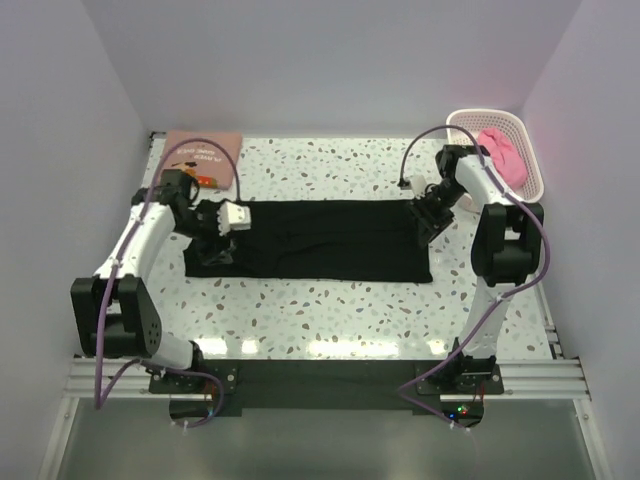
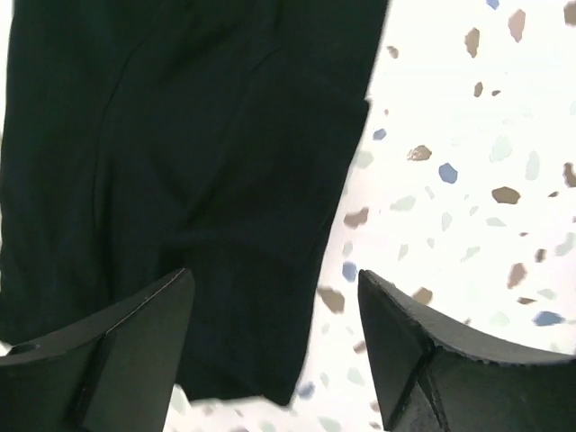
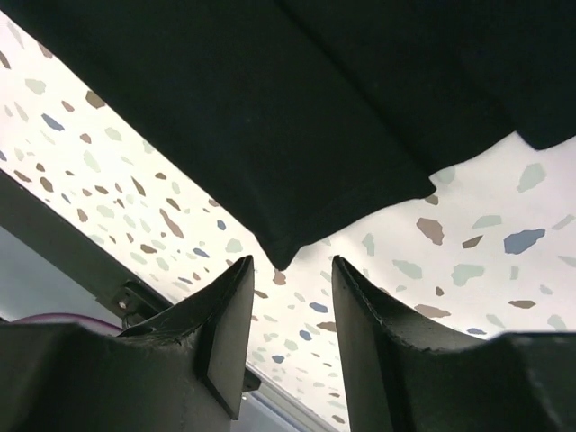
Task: Fold and stack the t-shirts
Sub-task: Fold the tshirt
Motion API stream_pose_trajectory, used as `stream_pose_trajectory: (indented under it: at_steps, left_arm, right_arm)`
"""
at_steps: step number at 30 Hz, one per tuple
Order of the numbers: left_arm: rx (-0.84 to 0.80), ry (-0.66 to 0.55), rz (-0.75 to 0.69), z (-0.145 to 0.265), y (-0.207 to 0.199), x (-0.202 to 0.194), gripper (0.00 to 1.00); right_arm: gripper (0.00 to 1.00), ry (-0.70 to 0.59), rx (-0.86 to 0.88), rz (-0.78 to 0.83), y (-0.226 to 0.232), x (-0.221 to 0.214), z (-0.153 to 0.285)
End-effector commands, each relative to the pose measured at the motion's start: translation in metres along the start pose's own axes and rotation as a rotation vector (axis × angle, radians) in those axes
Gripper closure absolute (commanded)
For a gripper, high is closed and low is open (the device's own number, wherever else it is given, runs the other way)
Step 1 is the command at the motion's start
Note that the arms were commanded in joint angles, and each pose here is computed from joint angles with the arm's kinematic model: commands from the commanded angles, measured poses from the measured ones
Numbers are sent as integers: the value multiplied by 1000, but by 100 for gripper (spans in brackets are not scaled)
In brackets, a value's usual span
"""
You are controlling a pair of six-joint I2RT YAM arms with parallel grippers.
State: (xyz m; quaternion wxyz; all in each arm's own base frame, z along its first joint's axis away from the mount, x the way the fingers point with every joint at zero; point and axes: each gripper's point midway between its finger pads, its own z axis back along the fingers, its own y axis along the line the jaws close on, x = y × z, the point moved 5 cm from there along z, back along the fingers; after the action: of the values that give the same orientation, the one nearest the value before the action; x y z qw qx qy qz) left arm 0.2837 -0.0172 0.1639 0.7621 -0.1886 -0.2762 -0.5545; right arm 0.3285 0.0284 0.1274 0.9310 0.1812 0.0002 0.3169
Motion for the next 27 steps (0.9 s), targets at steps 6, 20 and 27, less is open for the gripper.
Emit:
stream_pose_trajectory:
  at_steps: [6,20,27]
  left_arm:
    - [-21,59,-440,-59,-5,26,20]
    - [-194,209,-630,-105,-19,19,22]
    - [-86,208,-605,-112,5,34,48]
  right_arm:
    - [61,-56,-33,21,-11,28,-8]
    - [62,-38,-46,7,-23,34,-24]
    - [62,-30,-48,5,-25,33,-28]
